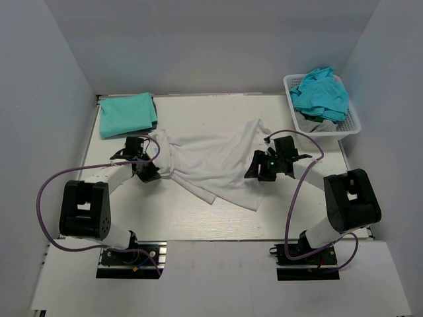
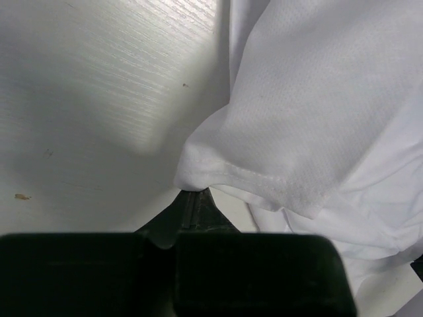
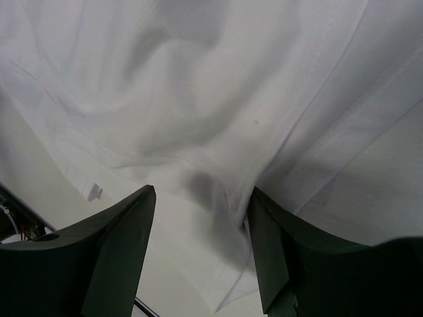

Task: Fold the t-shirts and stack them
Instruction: Flatten out the tshirt

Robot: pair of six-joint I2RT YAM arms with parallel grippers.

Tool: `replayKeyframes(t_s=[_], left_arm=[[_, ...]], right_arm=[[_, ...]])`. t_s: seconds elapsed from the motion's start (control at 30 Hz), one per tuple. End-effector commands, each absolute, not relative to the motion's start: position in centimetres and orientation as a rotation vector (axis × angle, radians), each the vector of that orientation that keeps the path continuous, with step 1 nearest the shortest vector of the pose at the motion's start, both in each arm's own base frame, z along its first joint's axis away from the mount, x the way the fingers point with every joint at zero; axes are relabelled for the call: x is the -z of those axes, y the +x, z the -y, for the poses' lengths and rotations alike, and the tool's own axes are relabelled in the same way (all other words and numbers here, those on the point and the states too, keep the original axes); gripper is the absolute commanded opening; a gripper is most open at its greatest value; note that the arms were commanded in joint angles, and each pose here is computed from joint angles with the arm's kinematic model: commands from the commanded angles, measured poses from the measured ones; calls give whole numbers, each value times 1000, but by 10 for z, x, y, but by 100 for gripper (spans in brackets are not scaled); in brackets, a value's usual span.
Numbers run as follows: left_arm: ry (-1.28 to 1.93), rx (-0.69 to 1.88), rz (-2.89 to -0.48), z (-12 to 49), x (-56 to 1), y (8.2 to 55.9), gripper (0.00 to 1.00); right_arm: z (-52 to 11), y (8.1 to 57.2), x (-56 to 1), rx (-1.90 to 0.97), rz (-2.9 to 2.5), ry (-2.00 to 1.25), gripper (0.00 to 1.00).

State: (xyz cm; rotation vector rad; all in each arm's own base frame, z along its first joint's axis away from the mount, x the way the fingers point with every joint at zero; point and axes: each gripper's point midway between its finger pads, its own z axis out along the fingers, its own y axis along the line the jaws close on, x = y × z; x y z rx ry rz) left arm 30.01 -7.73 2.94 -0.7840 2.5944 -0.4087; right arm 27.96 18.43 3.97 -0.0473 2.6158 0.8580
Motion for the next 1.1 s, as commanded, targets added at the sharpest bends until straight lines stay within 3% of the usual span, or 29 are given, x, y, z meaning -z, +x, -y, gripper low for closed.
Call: replayKeyframes(t_s=[0.0, 0.73, 0.8, 0.93, 1.07], left_arm=[[-759, 422, -2528, 75, -47, 306, 0], [-755, 419, -2506, 74, -54, 306, 0], [-755, 419, -2506, 73, -56, 305, 0], [-755, 419, -2506, 73, -56, 305, 0], [-758, 407, -2503, 72, -56, 305, 0]], right_arm=[[-184, 280, -44, -864, -2599, -44, 64], [-180, 272, -38, -818, -2643, -47, 62], [-177, 270, -34, -796, -2658, -42, 58], [-174, 267, -36, -784, -2648, -31, 38], [-171, 273, -47, -753, -2612, -28, 8]])
